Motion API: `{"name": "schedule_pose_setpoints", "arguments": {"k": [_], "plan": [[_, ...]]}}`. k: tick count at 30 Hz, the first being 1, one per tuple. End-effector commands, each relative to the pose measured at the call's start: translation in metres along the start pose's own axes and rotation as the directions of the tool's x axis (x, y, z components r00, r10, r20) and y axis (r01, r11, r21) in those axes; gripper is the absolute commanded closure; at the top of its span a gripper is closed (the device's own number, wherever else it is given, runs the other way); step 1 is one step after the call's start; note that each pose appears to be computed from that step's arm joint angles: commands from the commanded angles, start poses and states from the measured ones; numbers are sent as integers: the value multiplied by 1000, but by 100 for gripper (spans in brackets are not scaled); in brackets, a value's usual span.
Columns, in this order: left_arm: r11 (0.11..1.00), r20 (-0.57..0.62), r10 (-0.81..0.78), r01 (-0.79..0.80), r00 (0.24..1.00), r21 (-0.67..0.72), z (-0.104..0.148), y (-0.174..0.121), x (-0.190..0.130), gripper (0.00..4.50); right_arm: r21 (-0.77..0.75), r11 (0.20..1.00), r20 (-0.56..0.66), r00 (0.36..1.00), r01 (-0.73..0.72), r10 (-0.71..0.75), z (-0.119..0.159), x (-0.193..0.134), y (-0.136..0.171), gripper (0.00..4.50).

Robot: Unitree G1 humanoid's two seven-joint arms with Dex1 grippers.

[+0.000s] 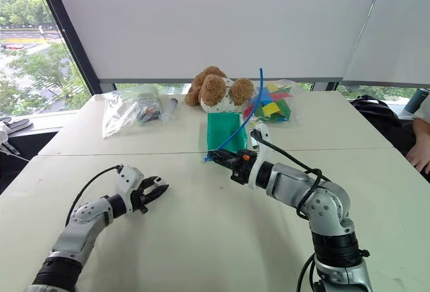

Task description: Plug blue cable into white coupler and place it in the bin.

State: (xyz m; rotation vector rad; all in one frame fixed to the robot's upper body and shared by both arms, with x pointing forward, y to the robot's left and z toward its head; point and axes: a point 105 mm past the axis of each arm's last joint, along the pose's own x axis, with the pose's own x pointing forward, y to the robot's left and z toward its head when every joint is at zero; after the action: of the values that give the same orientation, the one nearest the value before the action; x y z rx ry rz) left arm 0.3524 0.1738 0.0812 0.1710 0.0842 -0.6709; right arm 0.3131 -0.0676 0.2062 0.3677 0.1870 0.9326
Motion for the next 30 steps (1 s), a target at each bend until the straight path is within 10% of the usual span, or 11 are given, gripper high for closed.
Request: {"name": "schedule_pose_setpoints", "arguments": {"k": [1,11,30], "plan": [[993,45,-109,107,993,44,15,-16,10,412,-81,996,17,999,-26,28,12,-5,10,450],[719,-41,-677,672,735,179,39,-99,29,410,-570,763,-395,916,-304,70,-7,-19,9,450],[602,-144,-742,746,654,285,6,-120,62,410,-592,629,-560,818,-504,129,-41,4,2,450]]}}
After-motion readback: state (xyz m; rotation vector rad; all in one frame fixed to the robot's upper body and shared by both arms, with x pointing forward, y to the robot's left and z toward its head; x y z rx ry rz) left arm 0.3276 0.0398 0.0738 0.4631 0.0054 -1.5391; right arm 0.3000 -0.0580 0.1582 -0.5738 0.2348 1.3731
